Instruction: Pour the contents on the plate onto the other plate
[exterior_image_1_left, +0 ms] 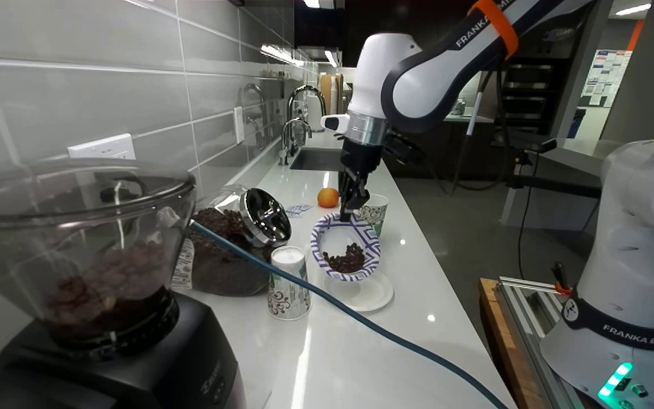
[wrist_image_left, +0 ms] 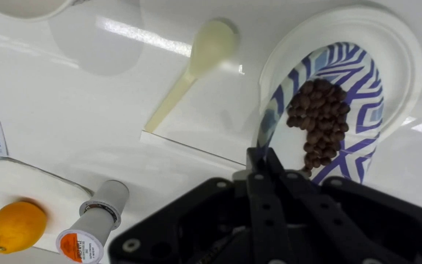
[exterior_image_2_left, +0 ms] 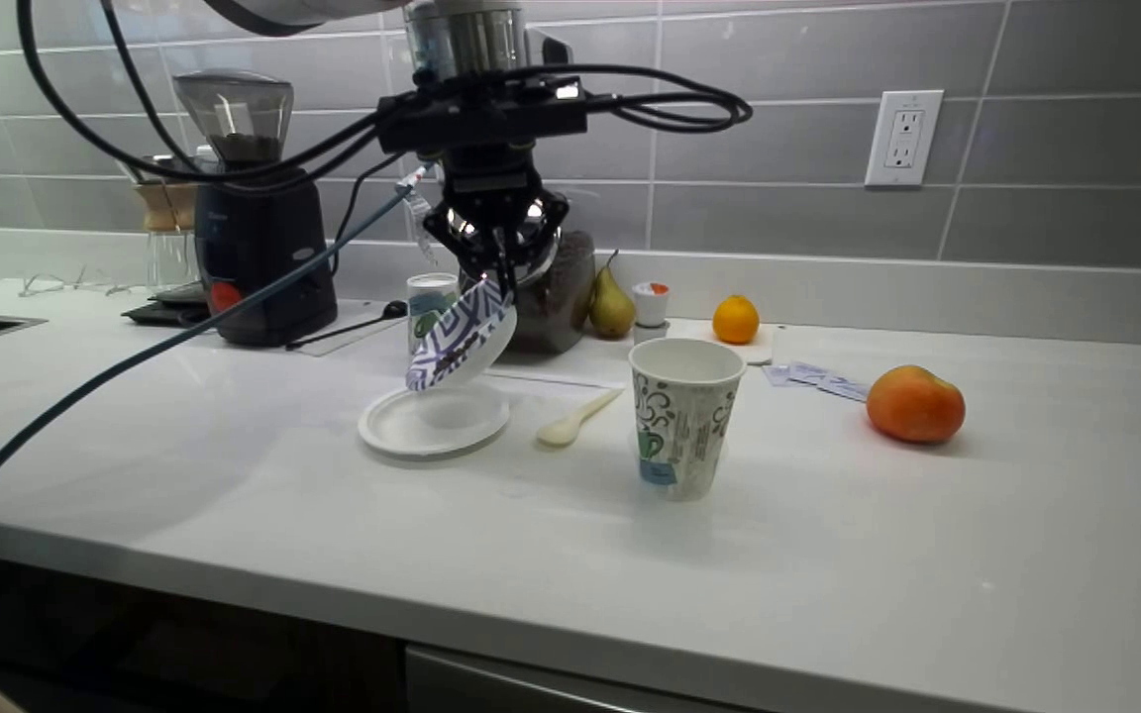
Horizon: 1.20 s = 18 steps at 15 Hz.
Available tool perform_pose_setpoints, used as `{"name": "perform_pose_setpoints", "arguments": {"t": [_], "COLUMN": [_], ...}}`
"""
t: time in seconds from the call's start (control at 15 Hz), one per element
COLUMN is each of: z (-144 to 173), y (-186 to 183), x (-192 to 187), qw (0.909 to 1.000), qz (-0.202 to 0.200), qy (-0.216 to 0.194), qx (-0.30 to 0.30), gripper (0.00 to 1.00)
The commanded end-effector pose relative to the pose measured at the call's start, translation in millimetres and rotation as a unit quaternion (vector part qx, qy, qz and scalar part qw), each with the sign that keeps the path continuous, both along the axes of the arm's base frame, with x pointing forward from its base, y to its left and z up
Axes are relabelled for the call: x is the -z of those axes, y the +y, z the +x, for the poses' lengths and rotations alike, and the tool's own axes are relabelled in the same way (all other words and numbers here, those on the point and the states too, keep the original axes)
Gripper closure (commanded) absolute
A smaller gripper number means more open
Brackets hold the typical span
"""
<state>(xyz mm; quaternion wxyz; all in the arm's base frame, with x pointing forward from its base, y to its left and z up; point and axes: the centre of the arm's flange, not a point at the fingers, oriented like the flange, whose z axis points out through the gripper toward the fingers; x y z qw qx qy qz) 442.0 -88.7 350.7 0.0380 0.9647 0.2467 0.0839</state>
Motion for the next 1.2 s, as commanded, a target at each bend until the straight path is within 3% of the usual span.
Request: {"name": "perform_pose_setpoints", "arguments": {"t": [0.0, 0.4, 1.13], "z": [-0.5, -0.7, -3.9], "y": [0.4, 3.7, 23.8], "x": [-0.5, -1.8, -2.8], "qw": [1.0000, 1.0000, 0.9966], "qz": [0.000, -0.003, -0.076], "qy": [-0.001, 0.004, 0.014], "qx": [0.001, 0.005, 0.030], "gripper": [0.97, 0.99, 0.99]}}
